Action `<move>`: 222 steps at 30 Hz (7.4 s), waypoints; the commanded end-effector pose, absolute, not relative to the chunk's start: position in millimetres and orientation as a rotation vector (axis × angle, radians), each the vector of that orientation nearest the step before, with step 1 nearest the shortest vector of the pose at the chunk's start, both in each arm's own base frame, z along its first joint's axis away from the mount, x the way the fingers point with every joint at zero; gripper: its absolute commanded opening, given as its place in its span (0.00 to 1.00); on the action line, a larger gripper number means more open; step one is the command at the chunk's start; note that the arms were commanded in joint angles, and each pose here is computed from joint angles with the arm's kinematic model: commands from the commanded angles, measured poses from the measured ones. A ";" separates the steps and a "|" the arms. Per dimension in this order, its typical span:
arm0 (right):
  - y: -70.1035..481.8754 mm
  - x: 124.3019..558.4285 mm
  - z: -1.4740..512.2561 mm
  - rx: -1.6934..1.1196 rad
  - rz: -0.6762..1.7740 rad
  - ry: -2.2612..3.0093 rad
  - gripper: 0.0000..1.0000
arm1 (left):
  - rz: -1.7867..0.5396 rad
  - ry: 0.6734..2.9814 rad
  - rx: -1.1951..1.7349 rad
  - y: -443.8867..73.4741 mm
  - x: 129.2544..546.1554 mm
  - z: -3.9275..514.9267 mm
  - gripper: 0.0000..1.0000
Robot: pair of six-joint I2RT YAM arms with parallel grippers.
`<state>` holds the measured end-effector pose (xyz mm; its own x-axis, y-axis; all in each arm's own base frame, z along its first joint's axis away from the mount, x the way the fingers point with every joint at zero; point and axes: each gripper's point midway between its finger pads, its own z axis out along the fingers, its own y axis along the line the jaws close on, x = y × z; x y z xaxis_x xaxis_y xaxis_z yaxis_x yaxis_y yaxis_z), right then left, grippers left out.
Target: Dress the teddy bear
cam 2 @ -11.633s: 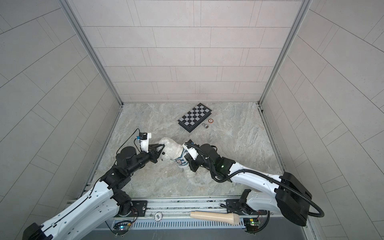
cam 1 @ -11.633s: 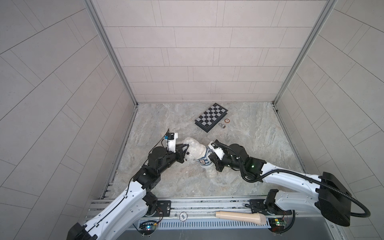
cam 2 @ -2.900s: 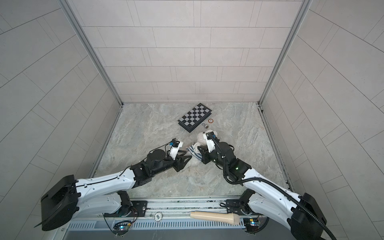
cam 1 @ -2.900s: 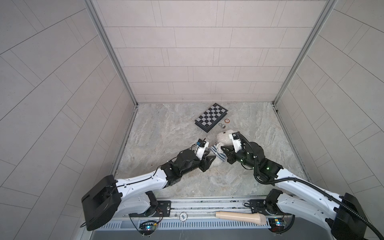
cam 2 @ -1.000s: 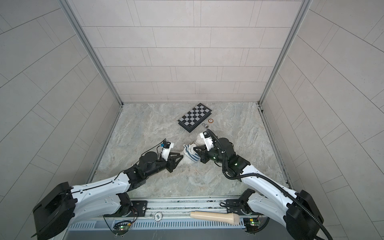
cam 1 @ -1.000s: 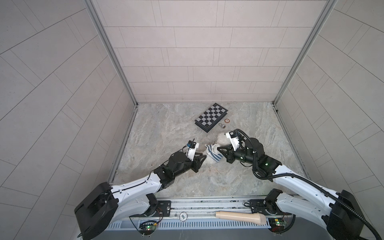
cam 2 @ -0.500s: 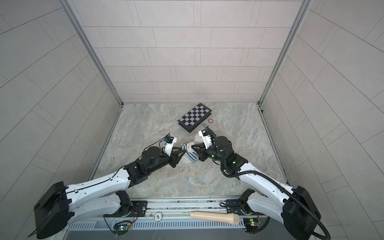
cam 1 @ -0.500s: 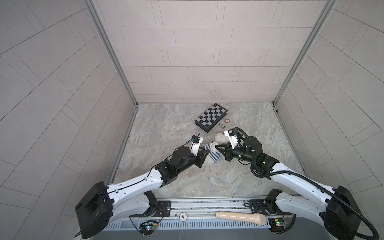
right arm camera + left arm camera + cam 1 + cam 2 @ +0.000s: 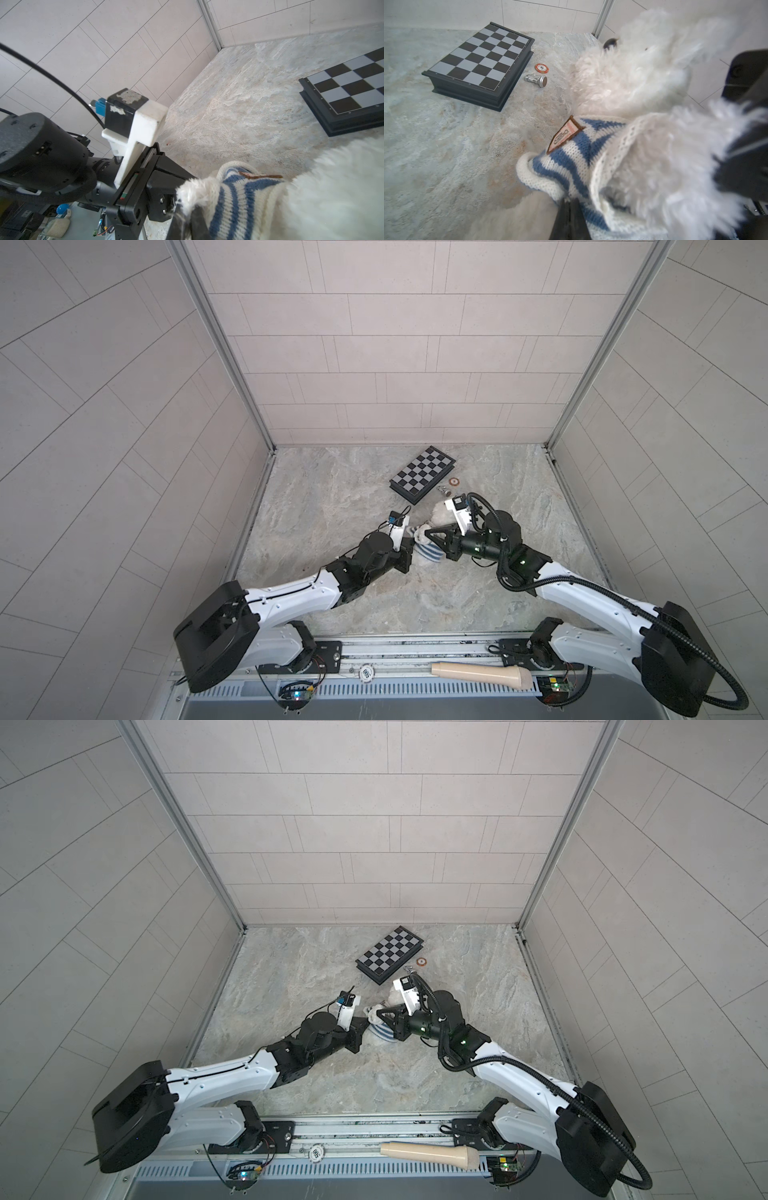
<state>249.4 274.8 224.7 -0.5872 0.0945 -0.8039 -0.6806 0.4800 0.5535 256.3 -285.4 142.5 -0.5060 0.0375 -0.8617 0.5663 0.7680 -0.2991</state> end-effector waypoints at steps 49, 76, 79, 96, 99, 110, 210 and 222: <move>284.8 266.4 152.9 -0.512 1.216 2.046 0.05 | -0.722 2.006 0.304 -212.2 249.9 194.0 0.41; 195.4 241.7 114.2 -0.321 0.763 2.260 0.44 | -0.679 2.365 0.559 -298.8 247.0 95.6 0.38; 196.0 244.7 124.8 -0.346 0.748 2.232 0.44 | -0.682 2.383 0.567 -299.6 236.4 88.6 0.37; 218.2 224.7 108.6 -0.403 0.874 2.239 0.61 | -0.669 2.417 0.535 -283.9 217.2 71.3 0.35; 219.8 217.8 100.4 -0.402 0.894 2.260 0.62 | -0.672 2.415 0.532 -284.5 217.7 70.7 0.34; 215.9 224.6 79.6 -0.354 0.837 2.307 0.39 | -0.674 2.413 0.511 -281.0 216.1 64.7 0.31; 226.3 237.6 192.6 -0.565 0.790 1.898 0.00 | -0.644 2.212 0.463 -257.0 255.1 109.6 0.32; 235.7 260.4 214.5 -0.429 0.846 1.865 0.00 | -0.712 1.962 0.672 -275.4 222.7 168.5 0.95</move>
<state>249.6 228.0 175.9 -0.5007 -0.0228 -0.8653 -0.6115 0.7169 0.3349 226.0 -266.5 174.4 -0.4584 0.1001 -0.8831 0.6631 0.7001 -0.2648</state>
